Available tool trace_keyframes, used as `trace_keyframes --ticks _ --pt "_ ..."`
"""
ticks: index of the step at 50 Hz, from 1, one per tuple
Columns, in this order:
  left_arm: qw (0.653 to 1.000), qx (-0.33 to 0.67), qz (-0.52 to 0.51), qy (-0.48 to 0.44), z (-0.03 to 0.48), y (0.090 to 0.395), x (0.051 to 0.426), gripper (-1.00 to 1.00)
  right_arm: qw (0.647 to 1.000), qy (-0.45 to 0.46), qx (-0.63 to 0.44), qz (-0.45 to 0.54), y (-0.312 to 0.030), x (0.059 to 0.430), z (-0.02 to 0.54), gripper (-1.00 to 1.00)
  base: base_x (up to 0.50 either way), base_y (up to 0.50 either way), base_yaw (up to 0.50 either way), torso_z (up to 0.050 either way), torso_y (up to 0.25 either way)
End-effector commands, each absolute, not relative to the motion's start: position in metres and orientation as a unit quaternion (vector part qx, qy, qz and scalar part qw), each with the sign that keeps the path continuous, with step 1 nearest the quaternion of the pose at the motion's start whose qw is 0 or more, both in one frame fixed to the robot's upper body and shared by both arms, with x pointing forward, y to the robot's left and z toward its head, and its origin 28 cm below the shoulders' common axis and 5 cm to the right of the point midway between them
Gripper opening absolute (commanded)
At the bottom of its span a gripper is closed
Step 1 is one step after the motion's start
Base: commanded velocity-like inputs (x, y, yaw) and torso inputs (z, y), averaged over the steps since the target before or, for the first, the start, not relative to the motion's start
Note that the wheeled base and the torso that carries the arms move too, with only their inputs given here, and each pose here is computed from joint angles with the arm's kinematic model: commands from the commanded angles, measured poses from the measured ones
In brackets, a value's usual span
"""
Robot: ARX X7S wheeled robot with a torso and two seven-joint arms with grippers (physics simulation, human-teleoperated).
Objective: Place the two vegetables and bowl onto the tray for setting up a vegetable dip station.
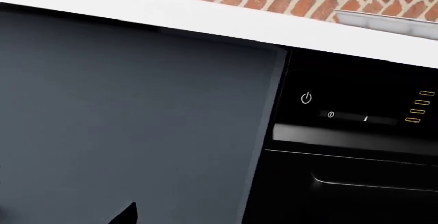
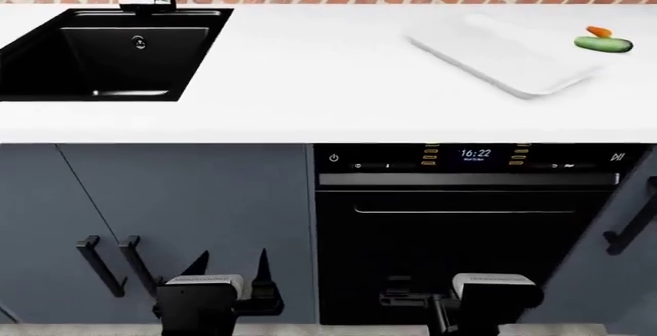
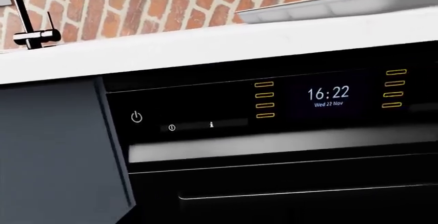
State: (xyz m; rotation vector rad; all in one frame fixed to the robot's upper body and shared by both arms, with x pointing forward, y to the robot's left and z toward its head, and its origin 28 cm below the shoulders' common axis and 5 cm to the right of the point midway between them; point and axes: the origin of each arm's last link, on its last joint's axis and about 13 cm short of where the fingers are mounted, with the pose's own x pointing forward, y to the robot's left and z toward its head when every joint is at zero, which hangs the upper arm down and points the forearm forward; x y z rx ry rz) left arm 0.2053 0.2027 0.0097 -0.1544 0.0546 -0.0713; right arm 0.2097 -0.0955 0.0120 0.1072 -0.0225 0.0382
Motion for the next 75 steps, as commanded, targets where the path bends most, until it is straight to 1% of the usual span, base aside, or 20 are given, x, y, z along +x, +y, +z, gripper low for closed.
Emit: trace_keyframes --ticks 1,25,42,59,60,71,72,73,74,75 --pt "0.996 -0.078 -0.036 0.029 0.009 0.203 0.205 1.0 0.998 -0.011 0.058 0.02 -0.095 0.21 0.012 1.0 -0.1 -0.5 0.0 0.0 0.0" --pt "0.996 -0.078 -0.039 0.031 0.009 0.203 0.205 1.0 0.997 0.001 0.08 0.024 -0.095 0.21 0.011 1.0 -0.01 -0.5 0.0 0.0 0.0" --pt "0.996 -0.072 -0.034 0.032 0.009 0.203 0.205 1.0 0.997 0.002 0.076 0.022 -0.095 0.21 0.011 1.0 0.0 -0.5 0.0 0.0 0.0" --pt "0.995 -0.087 -0.035 0.043 0.009 0.202 0.206 1.0 0.997 -0.004 0.066 0.026 -0.095 0.21 0.009 1.0 0.0 -0.5 0.0 0.0 0.0" --pt "0.995 -0.085 -0.035 0.042 0.009 0.202 0.205 1.0 0.998 -0.004 0.051 0.03 -0.094 0.21 0.009 1.0 0.0 0.0 0.0 0.0 0.0" --pt "0.995 -0.083 -0.038 0.042 0.009 0.202 0.205 1.0 0.998 0.0 0.053 0.028 -0.094 0.21 0.008 1.0 0.0 0.0 0.0 0.0 0.0" --pt "0.994 -0.09 -0.064 -0.003 -0.004 0.193 0.201 1.0 0.992 -0.012 0.119 -0.039 -0.088 0.222 0.002 1.0 0.0 0.0 0.0 0.0 0.0" --pt "0.996 -0.073 -0.043 0.039 0.01 0.201 0.204 1.0 0.998 0.0 0.053 0.028 -0.094 0.21 0.008 1.0 0.0 0.0 0.0 0.0 0.0" --pt "0.997 -0.046 -0.016 0.064 0.013 0.201 0.205 1.0 0.999 0.003 0.045 0.027 -0.094 0.211 0.009 1.0 0.0 0.0 0.0 0.0 0.0" --pt "0.997 -0.042 -0.022 0.056 0.014 0.201 0.204 1.0 0.999 0.006 0.045 0.028 -0.093 0.211 0.008 1.0 0.0 0.0 0.0 0.0 0.0"
